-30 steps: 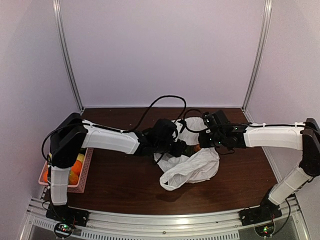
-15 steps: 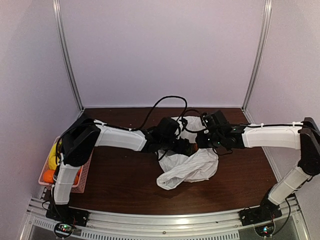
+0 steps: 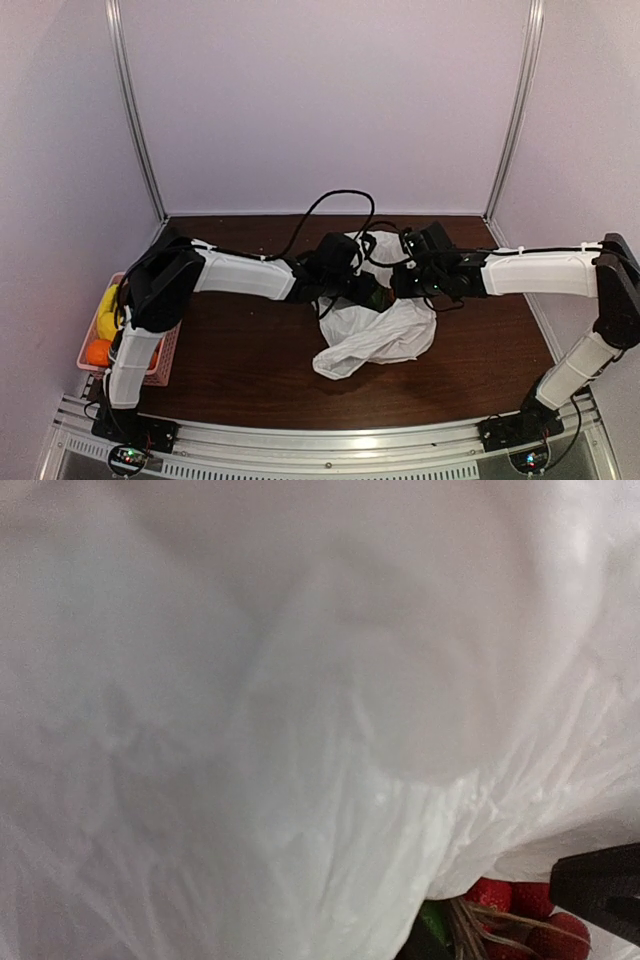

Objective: Untie the knot of the plastic bag and take out the fruit
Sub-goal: Reach into the gripper of the takeout bag.

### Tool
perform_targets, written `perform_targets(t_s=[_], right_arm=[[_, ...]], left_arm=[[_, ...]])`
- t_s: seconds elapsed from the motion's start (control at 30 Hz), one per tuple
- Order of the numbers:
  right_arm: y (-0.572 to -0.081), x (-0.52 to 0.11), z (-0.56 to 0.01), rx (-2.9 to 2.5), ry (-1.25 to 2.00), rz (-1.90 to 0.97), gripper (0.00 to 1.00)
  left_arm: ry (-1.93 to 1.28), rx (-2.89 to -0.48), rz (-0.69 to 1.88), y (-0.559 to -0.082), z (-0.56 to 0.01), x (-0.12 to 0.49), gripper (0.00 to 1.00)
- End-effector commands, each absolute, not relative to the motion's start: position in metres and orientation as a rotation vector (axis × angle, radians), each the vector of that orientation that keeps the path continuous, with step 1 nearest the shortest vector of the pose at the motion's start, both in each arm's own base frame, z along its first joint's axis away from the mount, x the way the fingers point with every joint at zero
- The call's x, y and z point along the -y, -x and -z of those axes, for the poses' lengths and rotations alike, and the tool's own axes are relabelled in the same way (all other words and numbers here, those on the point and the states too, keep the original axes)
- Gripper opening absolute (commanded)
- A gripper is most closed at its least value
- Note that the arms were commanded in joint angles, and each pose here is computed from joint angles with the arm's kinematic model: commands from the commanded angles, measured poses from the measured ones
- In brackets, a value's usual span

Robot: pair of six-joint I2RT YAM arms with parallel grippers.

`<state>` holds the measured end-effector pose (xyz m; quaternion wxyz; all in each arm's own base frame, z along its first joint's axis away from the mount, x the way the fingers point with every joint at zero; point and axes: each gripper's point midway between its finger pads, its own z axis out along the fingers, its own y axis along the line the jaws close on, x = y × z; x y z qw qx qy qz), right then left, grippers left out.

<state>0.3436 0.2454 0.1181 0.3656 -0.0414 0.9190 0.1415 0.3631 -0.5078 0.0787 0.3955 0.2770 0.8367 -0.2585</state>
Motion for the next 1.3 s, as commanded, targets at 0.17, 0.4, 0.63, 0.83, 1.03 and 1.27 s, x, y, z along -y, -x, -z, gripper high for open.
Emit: perform_targets(t_s=[0.17,0.4,0.63,0.83,1.03,1.27], right_arm=[[-0.35,-0.243,-0.122,-2.353,0.073,-0.355,0.21],[-0.351,-0.237,-0.125,-2.351,0.068,-0.337,0.22],[-0.349,-0.239,-0.121,-2.365,0.069,-0.355,0.22],[-0.347,-0.239,-0.12,-2.371,0.073,-0.354,0.23],[-0.347,-0.239,-0.121,-2.371,0.071,-0.355,0.23],[-0.348,-0.241,-0.119,-2.376,0.071,-0.364,0.23]], left_arm=[[-0.701,-2.077,0.623,-0.363,-0.107,0.494,0.29],[-0.699,-2.07,0.643,-0.356,-0.12,0.487,0.32],[-0.725,-2.069,0.731,-0.355,-0.11,0.508,0.53],[-0.736,-2.136,0.678,-0.362,-0.079,0.513,0.57],[-0.727,-2.172,0.664,-0.363,-0.06,0.512,0.6],[-0.741,-2.213,0.622,-0.364,-0.038,0.511,0.72]])
